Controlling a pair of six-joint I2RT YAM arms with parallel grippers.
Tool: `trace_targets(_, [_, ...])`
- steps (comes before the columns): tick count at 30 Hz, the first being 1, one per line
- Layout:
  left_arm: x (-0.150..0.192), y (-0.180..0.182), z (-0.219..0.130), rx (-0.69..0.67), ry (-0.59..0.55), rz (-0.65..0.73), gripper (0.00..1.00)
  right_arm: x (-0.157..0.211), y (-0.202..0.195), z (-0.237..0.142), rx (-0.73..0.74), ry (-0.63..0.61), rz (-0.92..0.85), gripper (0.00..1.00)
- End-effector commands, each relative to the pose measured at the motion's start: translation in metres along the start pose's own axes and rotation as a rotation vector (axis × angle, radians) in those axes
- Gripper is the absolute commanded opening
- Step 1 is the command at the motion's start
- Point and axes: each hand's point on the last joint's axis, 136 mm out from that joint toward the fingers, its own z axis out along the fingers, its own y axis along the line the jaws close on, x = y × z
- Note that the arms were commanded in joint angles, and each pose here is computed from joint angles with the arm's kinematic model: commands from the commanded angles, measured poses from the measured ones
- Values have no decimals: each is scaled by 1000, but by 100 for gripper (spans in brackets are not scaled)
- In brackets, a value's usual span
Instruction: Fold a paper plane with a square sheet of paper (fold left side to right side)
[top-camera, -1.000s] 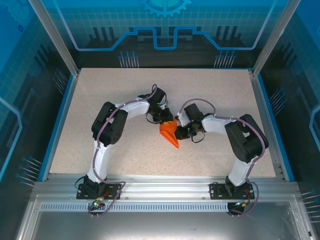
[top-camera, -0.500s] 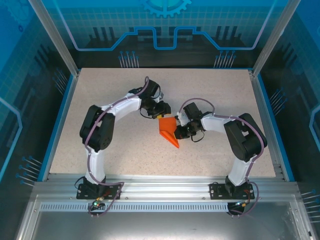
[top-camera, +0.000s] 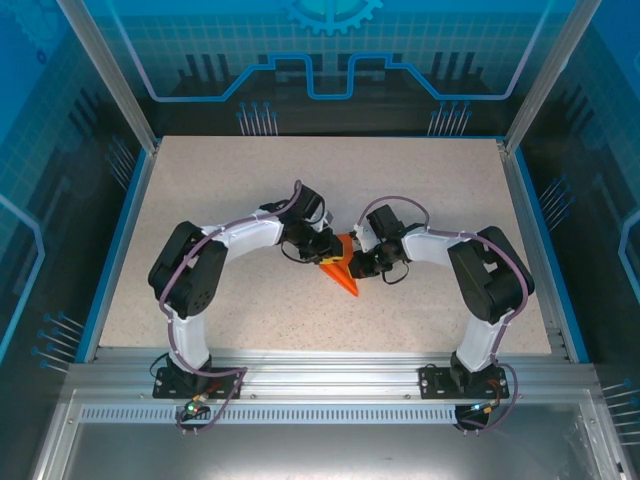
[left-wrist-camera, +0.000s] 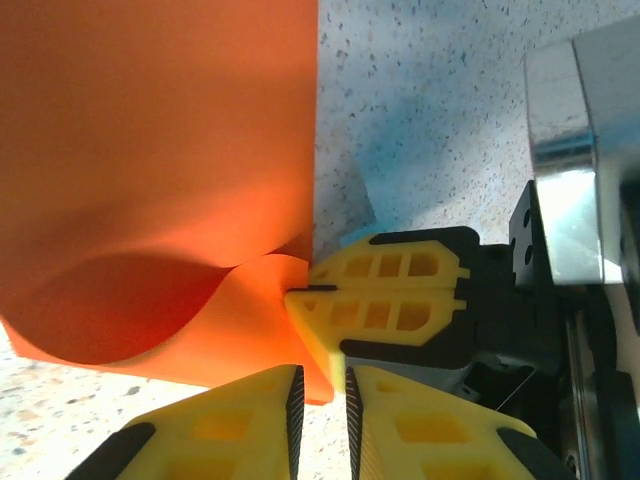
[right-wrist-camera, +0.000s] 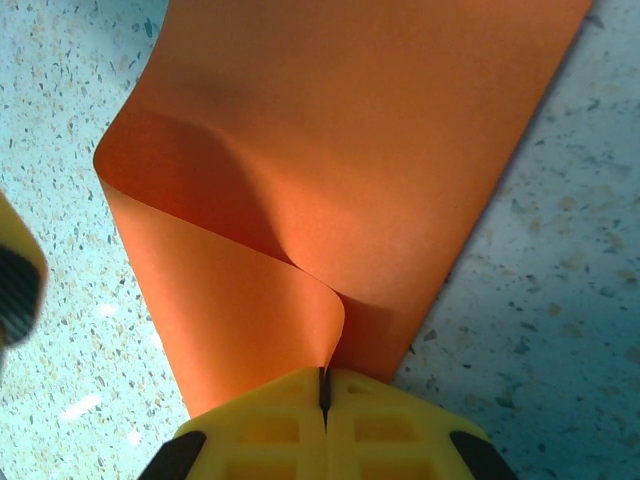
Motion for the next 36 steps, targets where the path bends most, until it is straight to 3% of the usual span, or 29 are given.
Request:
trace_targets(1, [5,-6,13,39,31,-19,23,23,-19,11,59,88,39,0])
trace_targets(33, [24,74,48,-203,79,-97,19,18,-17,4,64,71,23,0])
trace_targets(36, [28,83,50,-223,84,-108,19,8,-8,-10,48,26,16,7])
